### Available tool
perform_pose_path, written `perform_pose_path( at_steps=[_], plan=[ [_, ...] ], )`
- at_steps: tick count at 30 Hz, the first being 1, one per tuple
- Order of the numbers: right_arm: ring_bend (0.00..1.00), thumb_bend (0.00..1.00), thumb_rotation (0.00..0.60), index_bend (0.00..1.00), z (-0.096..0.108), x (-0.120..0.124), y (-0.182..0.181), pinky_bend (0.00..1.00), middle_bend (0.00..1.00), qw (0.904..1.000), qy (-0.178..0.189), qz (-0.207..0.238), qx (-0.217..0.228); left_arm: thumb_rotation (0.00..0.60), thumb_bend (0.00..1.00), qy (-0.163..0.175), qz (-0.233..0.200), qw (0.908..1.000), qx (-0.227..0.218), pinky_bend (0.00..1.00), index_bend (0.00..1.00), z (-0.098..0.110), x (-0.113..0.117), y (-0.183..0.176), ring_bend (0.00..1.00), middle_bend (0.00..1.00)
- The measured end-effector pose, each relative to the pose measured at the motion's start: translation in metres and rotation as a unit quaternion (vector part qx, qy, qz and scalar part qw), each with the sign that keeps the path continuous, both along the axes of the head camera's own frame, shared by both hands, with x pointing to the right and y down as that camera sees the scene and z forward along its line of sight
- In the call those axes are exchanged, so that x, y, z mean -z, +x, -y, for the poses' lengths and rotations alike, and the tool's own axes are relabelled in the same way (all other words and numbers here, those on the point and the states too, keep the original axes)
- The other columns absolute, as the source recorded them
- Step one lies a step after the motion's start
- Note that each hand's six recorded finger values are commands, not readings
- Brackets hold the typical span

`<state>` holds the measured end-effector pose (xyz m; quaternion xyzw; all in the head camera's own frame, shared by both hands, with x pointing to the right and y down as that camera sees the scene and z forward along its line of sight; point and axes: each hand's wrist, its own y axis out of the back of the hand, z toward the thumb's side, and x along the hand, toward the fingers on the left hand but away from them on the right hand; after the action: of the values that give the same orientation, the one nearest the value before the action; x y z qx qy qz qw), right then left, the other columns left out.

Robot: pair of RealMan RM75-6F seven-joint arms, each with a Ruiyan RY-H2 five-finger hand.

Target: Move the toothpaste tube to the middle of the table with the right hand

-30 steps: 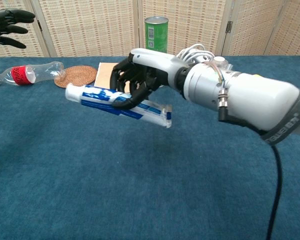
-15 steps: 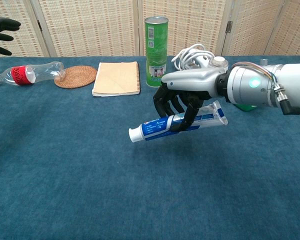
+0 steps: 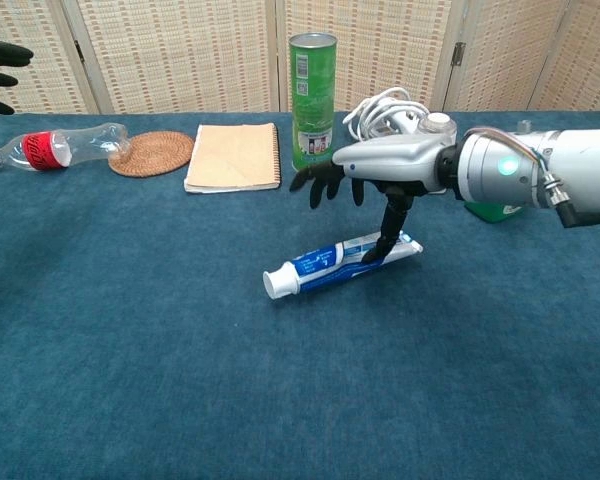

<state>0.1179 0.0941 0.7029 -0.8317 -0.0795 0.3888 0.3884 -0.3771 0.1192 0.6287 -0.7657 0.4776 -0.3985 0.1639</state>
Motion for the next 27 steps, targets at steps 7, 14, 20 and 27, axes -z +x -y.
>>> perform_pose_path(
  at_steps=[7,14,20,27],
  plan=[
    [0.14,0.21,0.600,0.00,0.019,0.035,0.030,0.25,0.21,0.9977,0.040,0.023,-0.050,0.599,0.02,0.004,0.017,0.9995,0.027,0.17,0.00,0.004,0.002,-0.019,0.00,0.00],
    [0.23,0.37,0.600,0.14,0.026,0.078,0.098,0.30,0.32,0.9880,0.097,0.002,-0.120,0.600,0.09,0.021,0.072,0.9950,0.067,0.17,0.07,0.009,0.007,-0.053,0.02,0.00],
    [0.24,0.37,0.600,0.17,0.012,0.111,0.173,0.30,0.33,0.9715,0.143,-0.044,-0.184,0.600,0.13,0.040,0.126,0.9869,0.092,0.17,0.14,0.005,0.018,-0.085,0.02,0.04],
    [0.23,0.35,0.600,0.16,-0.028,0.136,0.240,0.30,0.26,0.9490,0.171,-0.073,-0.255,0.600,0.13,0.060,0.222,0.9684,0.096,0.17,0.14,-0.019,0.035,-0.114,0.02,0.05]
  ],
)
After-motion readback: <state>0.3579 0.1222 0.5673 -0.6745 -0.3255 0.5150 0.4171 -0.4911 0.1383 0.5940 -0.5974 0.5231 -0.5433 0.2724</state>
